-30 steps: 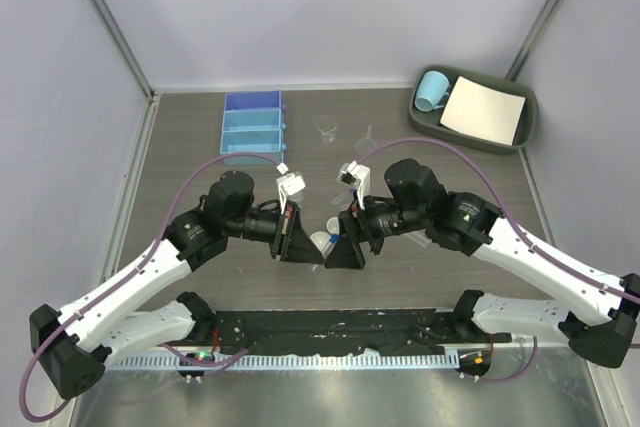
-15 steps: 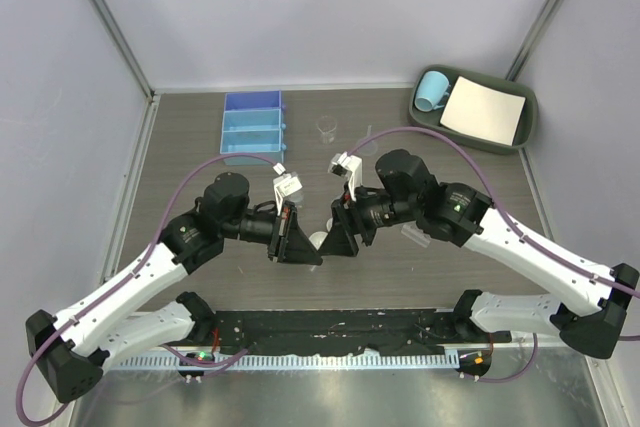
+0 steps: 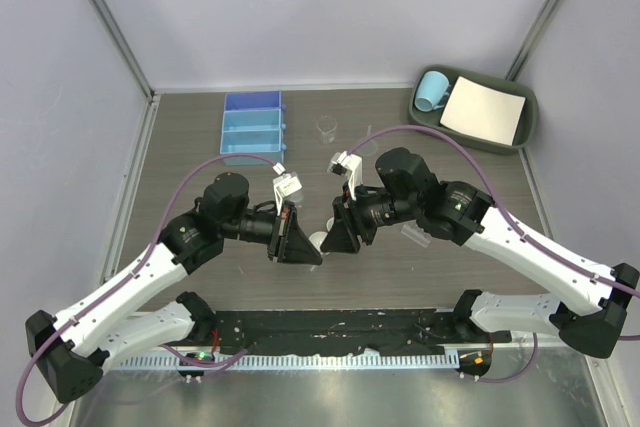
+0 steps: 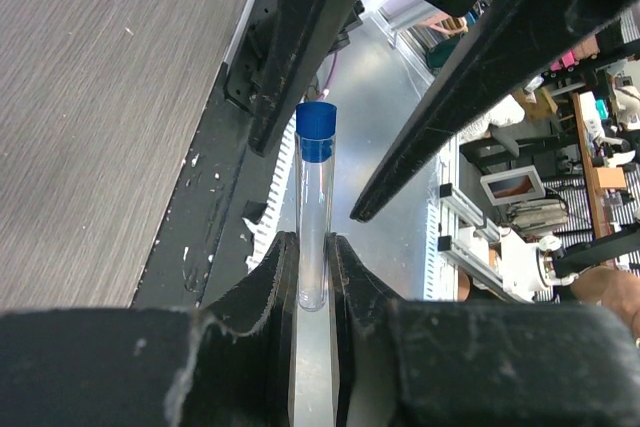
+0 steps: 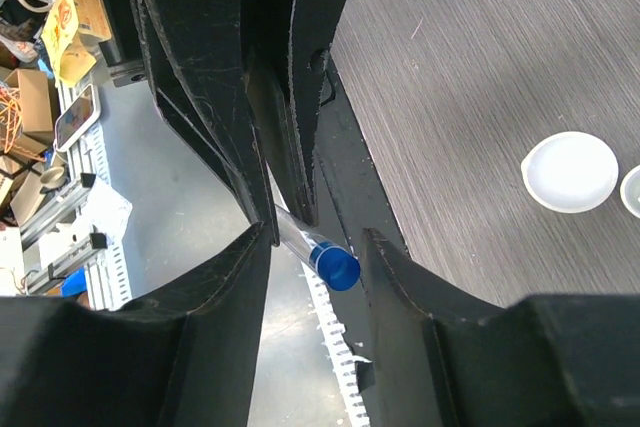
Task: Organize the chemistry lab equipment
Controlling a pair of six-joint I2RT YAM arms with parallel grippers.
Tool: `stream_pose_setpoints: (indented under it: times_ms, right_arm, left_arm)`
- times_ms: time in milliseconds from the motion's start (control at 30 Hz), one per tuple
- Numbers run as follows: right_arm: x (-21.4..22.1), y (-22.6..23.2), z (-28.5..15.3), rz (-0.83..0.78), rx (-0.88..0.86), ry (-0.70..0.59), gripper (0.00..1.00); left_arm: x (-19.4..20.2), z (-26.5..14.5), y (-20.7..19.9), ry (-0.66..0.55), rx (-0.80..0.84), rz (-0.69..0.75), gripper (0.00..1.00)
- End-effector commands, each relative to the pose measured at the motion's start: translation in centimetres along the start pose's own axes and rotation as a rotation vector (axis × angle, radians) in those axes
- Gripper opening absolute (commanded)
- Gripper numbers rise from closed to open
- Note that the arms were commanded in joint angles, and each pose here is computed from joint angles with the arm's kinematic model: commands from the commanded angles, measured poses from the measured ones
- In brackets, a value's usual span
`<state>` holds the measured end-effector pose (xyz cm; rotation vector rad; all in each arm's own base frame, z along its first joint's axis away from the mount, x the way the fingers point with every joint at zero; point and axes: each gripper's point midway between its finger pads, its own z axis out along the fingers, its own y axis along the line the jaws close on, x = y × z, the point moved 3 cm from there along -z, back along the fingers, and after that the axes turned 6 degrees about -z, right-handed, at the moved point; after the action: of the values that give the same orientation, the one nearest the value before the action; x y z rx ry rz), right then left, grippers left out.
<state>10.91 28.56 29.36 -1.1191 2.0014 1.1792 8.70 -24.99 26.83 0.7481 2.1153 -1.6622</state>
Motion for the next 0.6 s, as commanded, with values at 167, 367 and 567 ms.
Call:
stream_pose_setpoints:
  times_ms: [167, 367, 567]
  right_arm:
    - [-1.6, 1.1, -1.1, -0.046, -0.018, -0.05, 0.15]
    - [-1.8, 1.0, -1.1, -0.048, -0.004, -0.055, 0.02]
    - [-1.5, 0.2, -0.9, -0.045, 0.035, -0.051, 0.01]
  left_arm:
    - [-0.5, 0.0, -0.4, -0.02, 0.011, 0.027, 0.13]
    - [-1.1, 0.2, 0.1, -0.036, -0.027, 0.009, 0.35]
    - [-3.3, -0.4, -0.2, -0.073, -0.134, 0.034, 0.49]
